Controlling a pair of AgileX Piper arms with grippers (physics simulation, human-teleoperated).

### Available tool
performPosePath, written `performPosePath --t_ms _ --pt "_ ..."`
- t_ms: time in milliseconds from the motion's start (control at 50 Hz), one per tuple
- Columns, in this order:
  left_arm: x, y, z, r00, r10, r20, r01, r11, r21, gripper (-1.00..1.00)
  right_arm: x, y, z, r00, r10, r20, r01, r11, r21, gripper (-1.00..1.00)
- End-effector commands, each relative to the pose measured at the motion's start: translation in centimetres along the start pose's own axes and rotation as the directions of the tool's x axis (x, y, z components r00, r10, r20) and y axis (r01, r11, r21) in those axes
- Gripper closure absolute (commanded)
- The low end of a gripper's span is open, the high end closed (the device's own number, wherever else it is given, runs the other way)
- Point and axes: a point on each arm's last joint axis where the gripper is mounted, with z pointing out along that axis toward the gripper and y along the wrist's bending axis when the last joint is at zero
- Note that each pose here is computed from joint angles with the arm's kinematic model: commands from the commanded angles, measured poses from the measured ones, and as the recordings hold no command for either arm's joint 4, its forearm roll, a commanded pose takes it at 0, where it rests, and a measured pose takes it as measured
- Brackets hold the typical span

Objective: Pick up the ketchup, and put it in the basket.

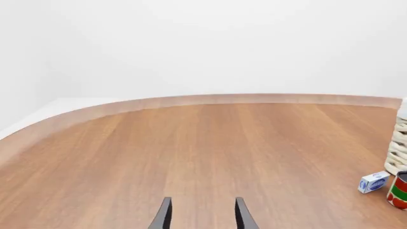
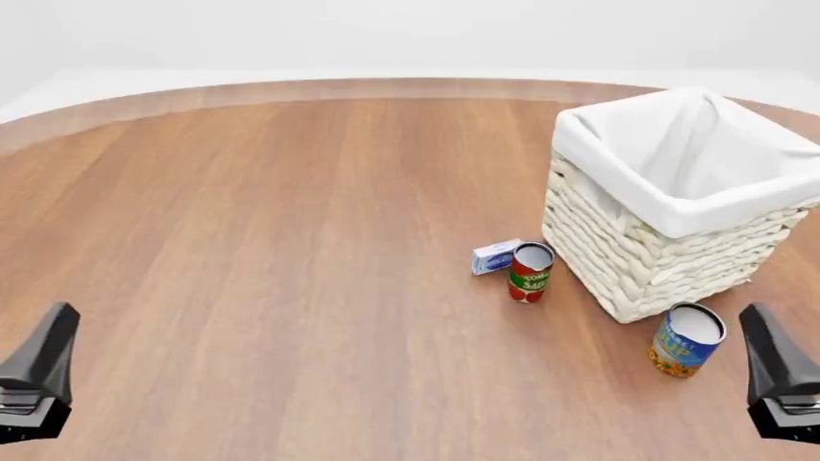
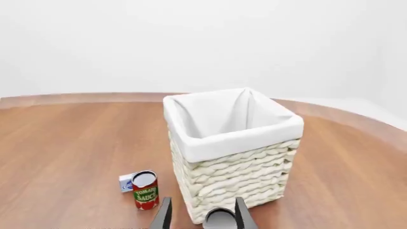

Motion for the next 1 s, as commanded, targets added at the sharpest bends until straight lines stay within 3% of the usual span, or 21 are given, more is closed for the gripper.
performPosePath --t_ms 20,340,600,1000 --pt "-0.1 0.0 0.0 1.0 0.0 -0.001 0.0 1.0 0.0 -1.0 0.1 0.0 0.1 0.999 -0.041 -0.009 0.041 0.999 0.0 -1.0" --pt "-0.1 0.0 0.0 1.0 0.0 -0.001 0.0 1.0 0.0 -1.0 0.1 0.1 0.0 0.999 -0.052 -0.01 0.052 0.998 -0.023 -1.0" --pt "-0.1 0.0 0.0 1.0 0.0 -0.001 0.0 1.0 0.0 -1.0 -0.5 0.8 -0.2 1.0 0.019 -0.009 -0.02 0.99 -0.142 -1.0" --pt "-0.1 0.0 0.0 1.0 0.0 -0.001 0.0 1.0 0.0 -1.0 -2.1 1.5 0.3 1.0 0.029 0.009 -0.026 0.967 -0.253 -1.0"
